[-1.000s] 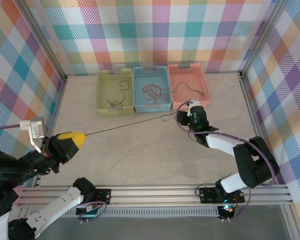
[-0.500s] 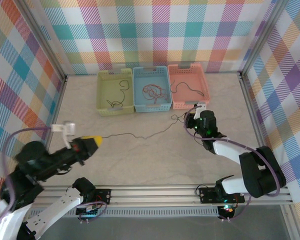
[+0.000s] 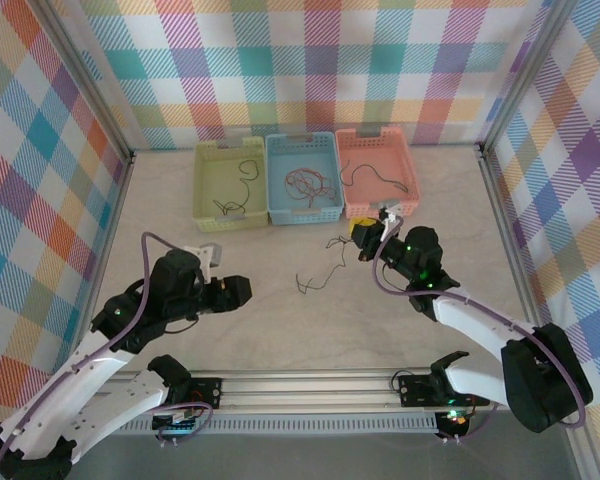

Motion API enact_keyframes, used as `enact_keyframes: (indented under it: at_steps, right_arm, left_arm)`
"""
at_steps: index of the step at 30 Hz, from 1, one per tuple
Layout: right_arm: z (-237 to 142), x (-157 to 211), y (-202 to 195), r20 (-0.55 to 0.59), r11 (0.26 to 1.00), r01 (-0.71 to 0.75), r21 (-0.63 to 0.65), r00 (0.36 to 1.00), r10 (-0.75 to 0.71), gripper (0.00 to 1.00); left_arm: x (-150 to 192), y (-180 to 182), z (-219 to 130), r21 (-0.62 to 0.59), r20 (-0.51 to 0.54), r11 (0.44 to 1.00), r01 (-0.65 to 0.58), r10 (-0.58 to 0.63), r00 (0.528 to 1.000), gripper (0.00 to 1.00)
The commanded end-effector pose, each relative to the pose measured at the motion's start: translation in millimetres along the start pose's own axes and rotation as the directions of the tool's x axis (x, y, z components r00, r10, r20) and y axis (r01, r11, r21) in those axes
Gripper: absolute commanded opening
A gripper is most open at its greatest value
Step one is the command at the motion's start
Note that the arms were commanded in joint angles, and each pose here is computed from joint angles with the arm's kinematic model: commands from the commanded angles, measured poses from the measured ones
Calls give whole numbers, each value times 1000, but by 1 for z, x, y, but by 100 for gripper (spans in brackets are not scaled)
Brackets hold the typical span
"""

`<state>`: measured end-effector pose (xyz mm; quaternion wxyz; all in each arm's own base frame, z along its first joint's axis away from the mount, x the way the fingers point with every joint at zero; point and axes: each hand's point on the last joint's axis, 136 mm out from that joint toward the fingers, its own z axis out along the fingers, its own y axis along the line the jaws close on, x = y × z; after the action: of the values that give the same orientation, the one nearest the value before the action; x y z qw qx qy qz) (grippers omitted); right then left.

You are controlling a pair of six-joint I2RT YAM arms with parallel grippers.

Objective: Untangle the cables

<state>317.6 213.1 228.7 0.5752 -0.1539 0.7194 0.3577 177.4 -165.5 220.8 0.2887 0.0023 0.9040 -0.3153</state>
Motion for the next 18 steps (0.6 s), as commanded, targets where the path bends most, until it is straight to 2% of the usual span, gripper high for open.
enact_keyframes:
  at_steps: [1, 4, 10, 13, 18]
  right_arm:
    - [-3, -20, 36, 48, 988, 67, -140, 997, -61, 0]
    - [-3, -20, 47, 46, 981, 75, -180, 997, -67, 0]
    - [-2, -20, 60, 52, 971, 90, -222, 995, -80, 0]
    - [0, -20, 54, 46, 980, 63, -189, 997, -56, 0]
    - [3, -21, 47, 27, 987, -11, -159, 1000, 16, 0]
  left_arm:
    - [-26, -46, 3, 180, 74, 979, -91, 78, 994, 63]
    - [-32, -80, 19, 337, 65, 934, -121, 105, 992, 60]
    - [-26, -121, 56, 400, 49, 888, -228, 227, 973, 54]
    - [-13, -135, 73, 403, 68, 861, -311, 310, 948, 58]
    - [-1, -139, 106, 405, 64, 851, -333, 337, 939, 60]
